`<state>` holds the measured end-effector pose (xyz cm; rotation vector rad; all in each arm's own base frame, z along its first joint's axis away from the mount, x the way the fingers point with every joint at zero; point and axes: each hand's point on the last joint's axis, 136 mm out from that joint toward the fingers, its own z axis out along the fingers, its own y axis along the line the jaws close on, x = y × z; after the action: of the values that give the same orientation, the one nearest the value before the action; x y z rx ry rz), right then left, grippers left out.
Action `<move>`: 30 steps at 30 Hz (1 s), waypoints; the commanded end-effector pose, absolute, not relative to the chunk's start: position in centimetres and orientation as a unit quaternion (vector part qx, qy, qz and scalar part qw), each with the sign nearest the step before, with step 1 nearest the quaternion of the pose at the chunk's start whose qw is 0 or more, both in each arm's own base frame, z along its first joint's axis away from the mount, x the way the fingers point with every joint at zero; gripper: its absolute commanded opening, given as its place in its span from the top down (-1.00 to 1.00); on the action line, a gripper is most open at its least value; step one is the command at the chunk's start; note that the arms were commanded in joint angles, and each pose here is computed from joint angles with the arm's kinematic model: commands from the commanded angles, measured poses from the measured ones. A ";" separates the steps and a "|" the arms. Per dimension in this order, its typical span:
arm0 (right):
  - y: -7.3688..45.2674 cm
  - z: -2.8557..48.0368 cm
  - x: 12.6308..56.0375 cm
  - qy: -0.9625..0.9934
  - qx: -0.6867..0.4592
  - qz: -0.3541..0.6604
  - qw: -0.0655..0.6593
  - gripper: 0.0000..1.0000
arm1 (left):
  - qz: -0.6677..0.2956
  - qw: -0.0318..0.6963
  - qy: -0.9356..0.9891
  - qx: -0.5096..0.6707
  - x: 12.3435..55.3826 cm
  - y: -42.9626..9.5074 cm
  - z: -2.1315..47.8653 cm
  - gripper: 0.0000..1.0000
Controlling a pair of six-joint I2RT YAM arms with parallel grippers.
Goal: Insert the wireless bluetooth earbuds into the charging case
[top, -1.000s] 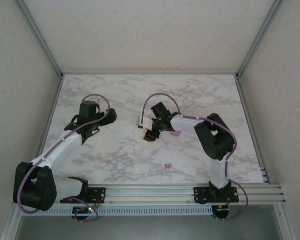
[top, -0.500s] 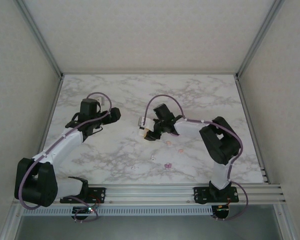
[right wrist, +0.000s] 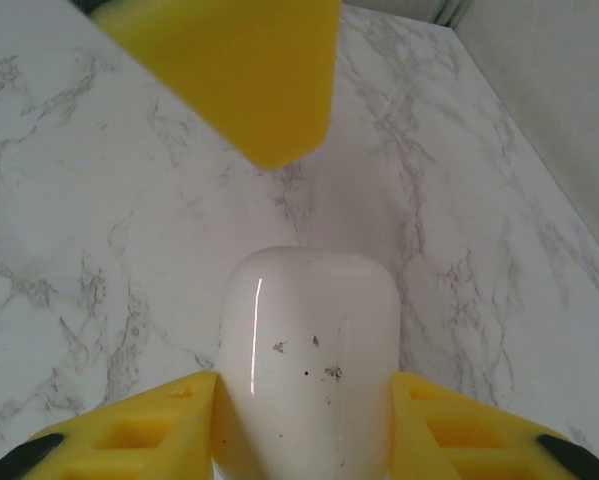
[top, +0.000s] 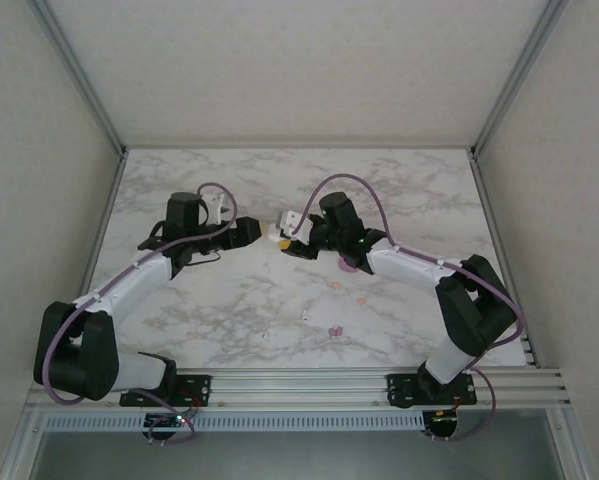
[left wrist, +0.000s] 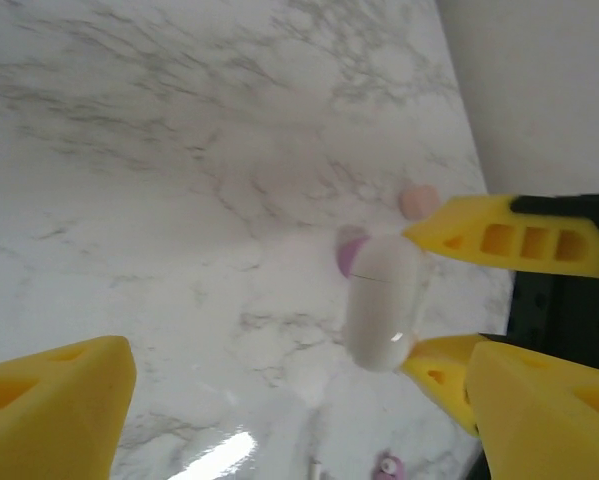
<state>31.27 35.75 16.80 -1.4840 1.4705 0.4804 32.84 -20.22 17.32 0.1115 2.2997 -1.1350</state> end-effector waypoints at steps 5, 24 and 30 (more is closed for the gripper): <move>36.3 19.1 30.9 0.582 -0.602 0.201 0.508 0.20 | -0.489 0.258 0.826 0.111 31.8 -24.0 20.1 -0.37; 36.4 20.2 30.5 0.570 -0.607 0.200 0.517 0.20 | -0.478 0.225 0.836 0.146 31.5 -25.7 19.0 0.29; 36.6 20.4 30.2 0.563 -0.611 0.205 0.517 0.20 | -0.482 0.225 0.833 0.150 31.6 -25.9 19.3 0.44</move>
<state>30.94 36.02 18.25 -1.4749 1.4256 0.4807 31.92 -24.83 17.65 0.3366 2.3395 -1.2736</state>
